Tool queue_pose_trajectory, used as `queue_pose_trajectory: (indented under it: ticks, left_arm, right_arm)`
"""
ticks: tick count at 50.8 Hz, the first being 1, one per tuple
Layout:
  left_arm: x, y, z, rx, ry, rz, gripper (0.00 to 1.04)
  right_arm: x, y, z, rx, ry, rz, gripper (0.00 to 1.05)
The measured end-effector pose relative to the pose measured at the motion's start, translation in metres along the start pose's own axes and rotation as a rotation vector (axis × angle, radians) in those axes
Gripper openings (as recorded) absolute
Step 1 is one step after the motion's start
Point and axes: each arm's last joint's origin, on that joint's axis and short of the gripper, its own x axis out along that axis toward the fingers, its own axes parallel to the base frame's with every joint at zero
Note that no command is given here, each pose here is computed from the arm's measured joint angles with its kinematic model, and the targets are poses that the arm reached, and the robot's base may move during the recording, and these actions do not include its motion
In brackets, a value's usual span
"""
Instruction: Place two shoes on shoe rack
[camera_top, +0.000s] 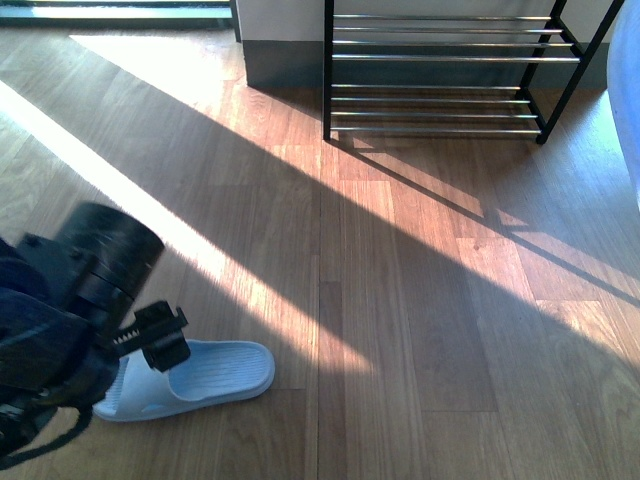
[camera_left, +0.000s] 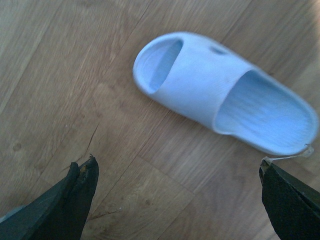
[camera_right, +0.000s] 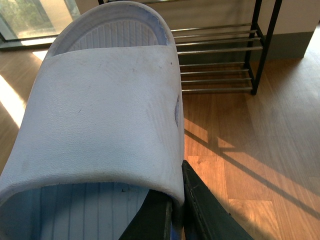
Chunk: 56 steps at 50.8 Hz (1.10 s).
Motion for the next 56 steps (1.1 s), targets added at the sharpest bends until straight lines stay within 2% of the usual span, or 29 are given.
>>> queue_pose_trajectory:
  ticks: [5,14,26,46,56]
  left_arm:
    - [0.039,-0.005,-0.016,-0.031,0.053,0.067,0.95]
    - [0.082,-0.018,-0.026,-0.104,0.086,0.085,0.95]
    - [0.111,-0.031,-0.026,-0.180,0.080,0.085,0.95]
    - [0.139,-0.030,-0.028,-0.238,0.099,0.127,0.95]
    - [0.146,-0.027,-0.024,-0.261,0.088,0.150,0.64]
  right_arm:
    - [0.000,0.000,0.000,0.000,0.000,0.000,0.01]
    - [0.000,0.000,0.000,0.000,0.000,0.000,0.01]
    - [0.000,0.000,0.000,0.000,0.000,0.000,0.01]
    - [0.000,0.000,0.000,0.000,0.000,0.000,0.01]
    - [0.000,0.000,0.000,0.000,0.000,0.000,0.01]
